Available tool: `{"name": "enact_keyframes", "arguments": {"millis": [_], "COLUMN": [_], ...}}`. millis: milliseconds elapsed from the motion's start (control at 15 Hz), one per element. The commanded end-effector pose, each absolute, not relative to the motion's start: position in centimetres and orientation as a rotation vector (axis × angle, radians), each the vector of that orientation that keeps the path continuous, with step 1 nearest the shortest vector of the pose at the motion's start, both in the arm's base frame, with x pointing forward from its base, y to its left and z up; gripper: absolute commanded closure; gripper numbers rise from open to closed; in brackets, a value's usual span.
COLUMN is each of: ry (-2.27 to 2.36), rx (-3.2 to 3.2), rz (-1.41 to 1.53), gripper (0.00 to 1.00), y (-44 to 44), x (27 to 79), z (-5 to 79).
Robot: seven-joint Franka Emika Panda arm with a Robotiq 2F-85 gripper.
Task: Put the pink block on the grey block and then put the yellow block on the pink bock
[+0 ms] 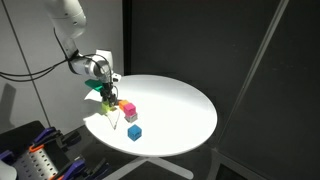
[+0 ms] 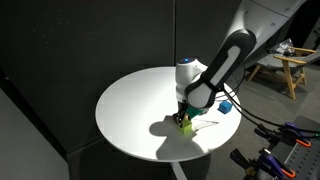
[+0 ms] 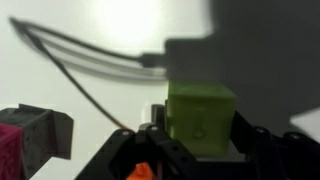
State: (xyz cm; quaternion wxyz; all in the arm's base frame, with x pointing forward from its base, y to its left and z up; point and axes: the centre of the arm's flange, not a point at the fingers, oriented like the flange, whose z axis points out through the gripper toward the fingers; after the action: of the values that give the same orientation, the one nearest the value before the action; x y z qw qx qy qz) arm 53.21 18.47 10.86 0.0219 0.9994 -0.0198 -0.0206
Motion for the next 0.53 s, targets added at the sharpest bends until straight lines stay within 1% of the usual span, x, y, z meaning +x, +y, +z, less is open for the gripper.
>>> {"name": "enact_keyframes", "arguments": {"millis": [0, 200, 467], "ry": [-0.084, -0.066, -0.043], "rx": [3.093, 3.085, 3.066], "rz": [-0.063, -0.088, -0.136], "gripper": [0.66, 0.72, 0.75], "y": [18.9, 19.2, 19.7], "x": [53.8, 53.7, 53.3], "z": [11.1, 12.1, 13.9]}}
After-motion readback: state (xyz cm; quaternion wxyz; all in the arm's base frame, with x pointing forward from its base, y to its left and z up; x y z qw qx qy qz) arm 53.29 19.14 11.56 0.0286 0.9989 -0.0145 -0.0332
